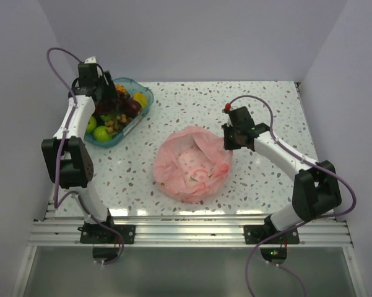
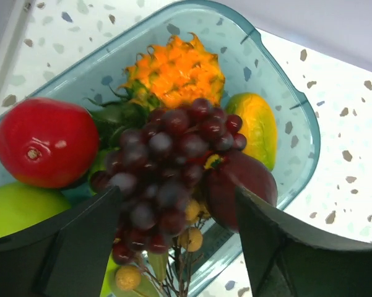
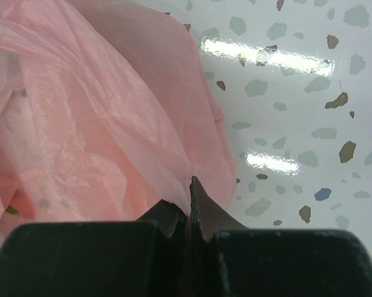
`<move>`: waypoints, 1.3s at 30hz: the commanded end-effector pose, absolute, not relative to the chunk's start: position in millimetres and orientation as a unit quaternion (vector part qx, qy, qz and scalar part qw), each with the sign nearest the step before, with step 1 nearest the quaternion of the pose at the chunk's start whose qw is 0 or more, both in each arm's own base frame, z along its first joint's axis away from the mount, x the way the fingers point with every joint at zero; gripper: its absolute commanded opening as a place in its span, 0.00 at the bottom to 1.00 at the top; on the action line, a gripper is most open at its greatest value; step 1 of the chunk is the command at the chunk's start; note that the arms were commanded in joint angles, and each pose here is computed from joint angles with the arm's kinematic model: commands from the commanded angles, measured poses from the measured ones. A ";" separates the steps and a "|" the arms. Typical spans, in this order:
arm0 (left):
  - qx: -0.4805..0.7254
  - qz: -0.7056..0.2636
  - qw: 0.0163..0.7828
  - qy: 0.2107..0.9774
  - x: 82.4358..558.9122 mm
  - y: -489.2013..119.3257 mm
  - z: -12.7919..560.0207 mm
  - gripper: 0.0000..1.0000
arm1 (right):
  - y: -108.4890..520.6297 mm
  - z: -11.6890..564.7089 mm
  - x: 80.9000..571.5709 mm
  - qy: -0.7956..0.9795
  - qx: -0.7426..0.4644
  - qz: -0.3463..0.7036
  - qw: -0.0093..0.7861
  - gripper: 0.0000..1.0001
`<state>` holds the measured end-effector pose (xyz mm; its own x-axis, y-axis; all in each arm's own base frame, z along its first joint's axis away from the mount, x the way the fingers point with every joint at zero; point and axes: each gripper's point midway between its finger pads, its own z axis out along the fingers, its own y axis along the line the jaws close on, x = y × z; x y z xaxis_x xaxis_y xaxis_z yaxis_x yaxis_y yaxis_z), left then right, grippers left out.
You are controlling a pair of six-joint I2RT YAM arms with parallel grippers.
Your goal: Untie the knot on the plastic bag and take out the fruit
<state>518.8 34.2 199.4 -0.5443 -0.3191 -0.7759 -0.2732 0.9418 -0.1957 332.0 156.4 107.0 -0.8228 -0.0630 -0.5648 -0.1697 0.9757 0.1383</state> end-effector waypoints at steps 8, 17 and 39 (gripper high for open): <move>-0.146 -0.107 0.475 0.861 461.8 -10.3 241.5 0.99 | 155.7 129.0 332.7 0.942 -0.075 0.092 0.313 0.06; -0.083 -0.183 0.445 0.872 371.7 -122.6 238.4 0.99 | 156.3 166.4 333.2 0.932 -0.123 0.069 0.334 0.66; -0.052 -0.205 0.324 0.922 275.3 -205.0 128.9 0.99 | 238.2 154.2 349.1 0.879 -0.329 -0.047 0.343 0.99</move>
<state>274.8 -194.8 134.4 -0.7894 -0.2038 -0.5791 0.0427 0.9228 -0.3829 342.0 238.0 160.1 -0.5609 -0.5879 -0.5829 -0.5518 0.7904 -0.2663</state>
